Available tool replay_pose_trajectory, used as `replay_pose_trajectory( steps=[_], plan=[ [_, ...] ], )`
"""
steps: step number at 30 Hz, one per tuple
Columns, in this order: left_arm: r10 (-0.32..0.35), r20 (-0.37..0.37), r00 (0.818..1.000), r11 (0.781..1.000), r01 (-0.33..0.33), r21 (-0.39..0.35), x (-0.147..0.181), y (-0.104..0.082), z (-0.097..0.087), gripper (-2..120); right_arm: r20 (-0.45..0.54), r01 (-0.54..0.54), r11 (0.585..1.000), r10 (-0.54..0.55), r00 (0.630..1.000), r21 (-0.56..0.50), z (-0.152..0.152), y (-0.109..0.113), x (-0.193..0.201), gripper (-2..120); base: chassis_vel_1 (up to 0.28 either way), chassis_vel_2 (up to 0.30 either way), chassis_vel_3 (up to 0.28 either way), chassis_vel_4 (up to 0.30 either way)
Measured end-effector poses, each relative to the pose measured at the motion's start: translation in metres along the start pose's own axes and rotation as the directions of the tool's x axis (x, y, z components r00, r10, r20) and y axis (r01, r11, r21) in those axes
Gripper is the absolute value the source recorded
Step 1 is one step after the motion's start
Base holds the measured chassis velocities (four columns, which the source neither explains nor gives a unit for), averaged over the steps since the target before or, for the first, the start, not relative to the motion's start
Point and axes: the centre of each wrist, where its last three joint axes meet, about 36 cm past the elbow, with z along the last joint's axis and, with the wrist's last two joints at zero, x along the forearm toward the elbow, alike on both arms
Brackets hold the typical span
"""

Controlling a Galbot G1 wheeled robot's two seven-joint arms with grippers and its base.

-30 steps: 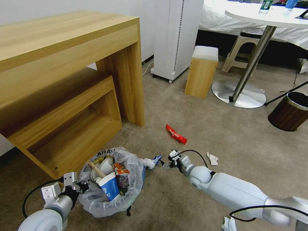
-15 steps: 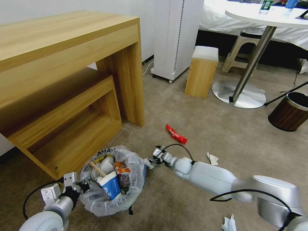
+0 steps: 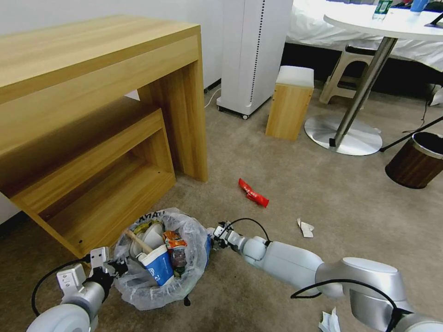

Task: Pick up the trash bin and place the garbage on the floor into it.

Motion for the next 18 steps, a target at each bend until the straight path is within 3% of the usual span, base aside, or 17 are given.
replay_pose_trajectory(
  steps=[7,9,18],
  plan=[
    [0.004,0.002,1.000,1.000,-0.004,0.003,0.001,0.000,0.002,0,-0.019,-0.008,1.000,0.008,1.000,0.008,0.010,-0.001,-0.006,89,0.000,0.000,0.000,0.000],
    [0.005,0.006,1.000,1.000,-0.005,0.004,0.001,0.001,0.001,0,-0.023,-0.010,1.000,0.010,1.000,0.003,0.011,0.000,-0.007,76,0.000,0.000,0.000,0.000],
    [0.007,0.015,1.000,1.000,-0.007,0.007,0.001,0.000,0.001,0,-0.008,0.005,1.000,-0.005,1.000,-0.007,0.018,0.006,-0.005,44,0.000,0.000,0.000,0.000]
  ],
)
